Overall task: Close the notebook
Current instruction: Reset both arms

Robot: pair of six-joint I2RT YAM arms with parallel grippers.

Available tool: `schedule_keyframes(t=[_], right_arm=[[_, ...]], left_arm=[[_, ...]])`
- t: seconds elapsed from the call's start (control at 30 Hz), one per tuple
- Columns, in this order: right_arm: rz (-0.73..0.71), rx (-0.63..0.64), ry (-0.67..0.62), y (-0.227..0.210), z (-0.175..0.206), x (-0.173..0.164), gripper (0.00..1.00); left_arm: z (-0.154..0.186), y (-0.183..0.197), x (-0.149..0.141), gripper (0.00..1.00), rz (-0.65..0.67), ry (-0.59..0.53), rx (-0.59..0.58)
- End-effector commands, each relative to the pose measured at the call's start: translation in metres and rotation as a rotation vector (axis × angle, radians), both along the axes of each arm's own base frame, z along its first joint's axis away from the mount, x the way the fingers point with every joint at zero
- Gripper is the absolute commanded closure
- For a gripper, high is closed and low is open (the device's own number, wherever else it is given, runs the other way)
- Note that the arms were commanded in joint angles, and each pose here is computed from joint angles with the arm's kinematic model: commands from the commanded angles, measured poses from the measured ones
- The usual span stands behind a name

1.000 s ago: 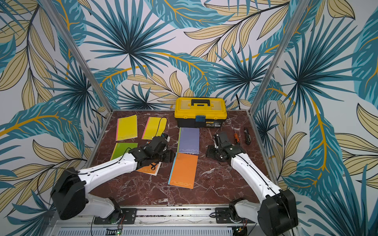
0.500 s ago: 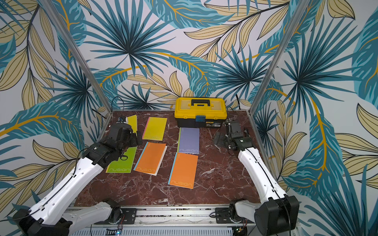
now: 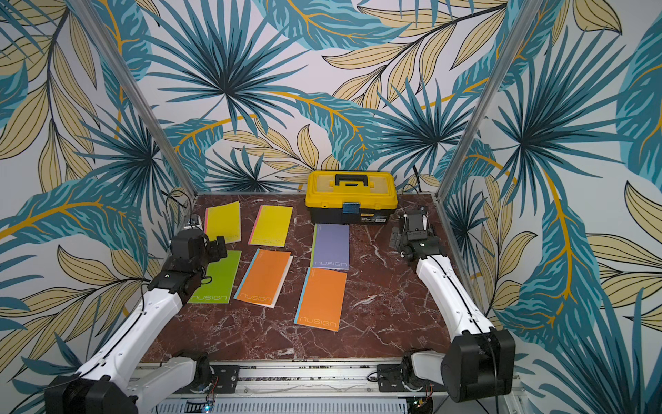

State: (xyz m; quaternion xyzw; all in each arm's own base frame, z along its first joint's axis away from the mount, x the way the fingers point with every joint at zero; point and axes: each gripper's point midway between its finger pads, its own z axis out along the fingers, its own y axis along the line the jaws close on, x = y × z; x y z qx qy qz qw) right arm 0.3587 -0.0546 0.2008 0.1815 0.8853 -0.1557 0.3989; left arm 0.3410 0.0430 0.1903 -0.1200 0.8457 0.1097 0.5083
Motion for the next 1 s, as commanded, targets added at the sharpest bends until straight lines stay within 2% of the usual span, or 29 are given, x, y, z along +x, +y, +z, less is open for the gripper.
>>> schedule_keyframes(t=[0.0, 0.1, 0.2, 0.27, 0.33, 0.43, 0.57, 0.7, 0.8, 0.9, 0.97], right_arm=[[0.026, -0.019, -0.137, -0.009, 0.007, 0.011, 0.01], [0.067, 0.007, -0.183, -0.008, -0.008, 0.022, 0.0], [0.078, 0.015, -0.114, -0.009, -0.037, 0.027, 0.01], [0.075, 0.025, -0.091, -0.011, -0.049, 0.027, 0.01], [0.109, 0.01, -0.125, -0.01, -0.052, 0.027, 0.01], [0.116, 0.015, -0.233, -0.013, -0.046, 0.024, 0.01], [0.152, 0.043, -0.293, -0.01, -0.051, 0.025, 0.01], [0.259, 0.103, -0.332, 0.01, -0.066, 0.035, 0.01], [0.314, 0.128, -0.391, 0.021, -0.074, 0.04, 0.0], [0.44, 0.123, -0.415, 0.041, -0.081, 0.043, 0.01], [0.443, 0.124, -0.413, 0.043, -0.082, 0.043, 0.01]], left_arm=[[0.011, 0.002, 0.016, 0.0, -0.066, -0.246, -0.048], [-0.008, 0.013, 0.014, 0.0, -0.052, -0.353, -0.046], [-0.037, 0.013, 0.022, 0.0, -0.076, -0.314, -0.048], [-0.041, 0.009, 0.026, 0.0, -0.103, -0.342, -0.057], [-0.039, 0.006, 0.031, 0.0, -0.118, -0.367, -0.063], [-0.049, 0.004, 0.04, 0.0, -0.139, -0.355, -0.067], [-0.066, -0.004, 0.05, 0.0, -0.191, -0.339, -0.077], [-0.072, -0.008, 0.055, 0.0, -0.214, -0.292, -0.086], [-0.071, -0.012, 0.057, 0.0, -0.239, -0.304, -0.081], [-0.072, -0.018, 0.059, 0.0, -0.272, -0.29, -0.082], [-0.072, -0.023, 0.061, 0.0, -0.31, -0.28, -0.08]])
